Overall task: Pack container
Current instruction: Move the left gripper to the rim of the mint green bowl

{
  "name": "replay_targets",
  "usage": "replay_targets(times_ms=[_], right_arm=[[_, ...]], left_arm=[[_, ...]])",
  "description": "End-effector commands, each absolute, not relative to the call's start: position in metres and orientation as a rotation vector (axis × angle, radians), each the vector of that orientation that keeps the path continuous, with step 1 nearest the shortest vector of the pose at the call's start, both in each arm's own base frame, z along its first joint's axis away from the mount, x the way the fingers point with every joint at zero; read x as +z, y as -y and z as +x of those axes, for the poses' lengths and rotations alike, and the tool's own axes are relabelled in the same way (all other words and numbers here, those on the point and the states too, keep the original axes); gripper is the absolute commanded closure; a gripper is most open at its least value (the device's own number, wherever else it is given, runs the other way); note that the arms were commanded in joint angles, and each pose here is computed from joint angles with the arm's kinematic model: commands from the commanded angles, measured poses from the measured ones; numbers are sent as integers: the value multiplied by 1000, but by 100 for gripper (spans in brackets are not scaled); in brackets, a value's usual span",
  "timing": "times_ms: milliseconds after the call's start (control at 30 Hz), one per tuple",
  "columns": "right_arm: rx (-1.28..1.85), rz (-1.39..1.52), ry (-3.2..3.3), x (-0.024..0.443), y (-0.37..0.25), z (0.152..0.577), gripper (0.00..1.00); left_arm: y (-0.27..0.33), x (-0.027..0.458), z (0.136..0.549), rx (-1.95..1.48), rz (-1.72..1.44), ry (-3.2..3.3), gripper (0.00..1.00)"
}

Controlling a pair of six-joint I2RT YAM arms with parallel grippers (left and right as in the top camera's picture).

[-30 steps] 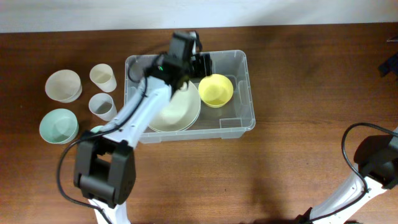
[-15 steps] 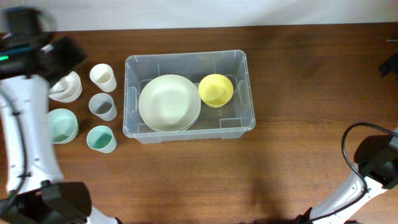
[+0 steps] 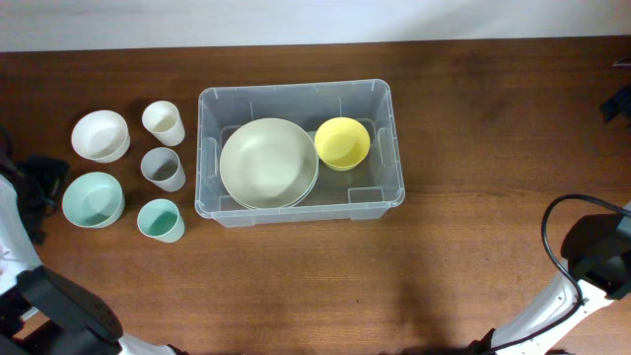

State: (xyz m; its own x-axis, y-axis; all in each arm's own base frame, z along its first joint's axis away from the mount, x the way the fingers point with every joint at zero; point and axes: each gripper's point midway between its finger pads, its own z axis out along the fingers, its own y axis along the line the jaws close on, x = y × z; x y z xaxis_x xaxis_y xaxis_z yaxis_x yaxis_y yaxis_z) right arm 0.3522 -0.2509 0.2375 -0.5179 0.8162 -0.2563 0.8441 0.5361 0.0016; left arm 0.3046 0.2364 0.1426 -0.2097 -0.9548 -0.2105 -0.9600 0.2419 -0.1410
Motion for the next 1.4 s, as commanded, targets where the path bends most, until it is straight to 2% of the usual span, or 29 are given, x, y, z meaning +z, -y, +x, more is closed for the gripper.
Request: replay_targets(times_ms=[0,333,433,867,900,1000,1133,1233,1300,1367], right_arm=[[-197,1408,-2547,238,252,350,1],[-197,1408,-2547,238,252,350,1],[-197,1408,-2547,238,252,350,1],[-197,1408,-2547,238,252,350,1],[-197,1408,-2547,238,252,350,1],[-197,1408,-2547,238,252,350,1],[-197,1407,-2548,238,251,350,1],[-197,1408,-2547,238,252,350,1],[-197,1407,-2548,238,251,350,1],[-197,1408,-2547,238,252,350,1]], left_arm=[[-229,110,294,-23,-1867,-2269,1],[-226,67,289,-17,-1865,-2265,1],[-228,62,289,0,-1858,-2254,11],[-232,33,289,26,-1878,-2275,11],[-232,29,288,27,-1885,-2284,16],[-230,18,286,28,-1904,-2308,17],[-229,13,285,30,-1912,-2318,27],[-230,13,286,29,-1908,-2314,39],[-230,13,287,29,-1906,-2312,52],[-231,14,287,29,-1904,-2309,73]])
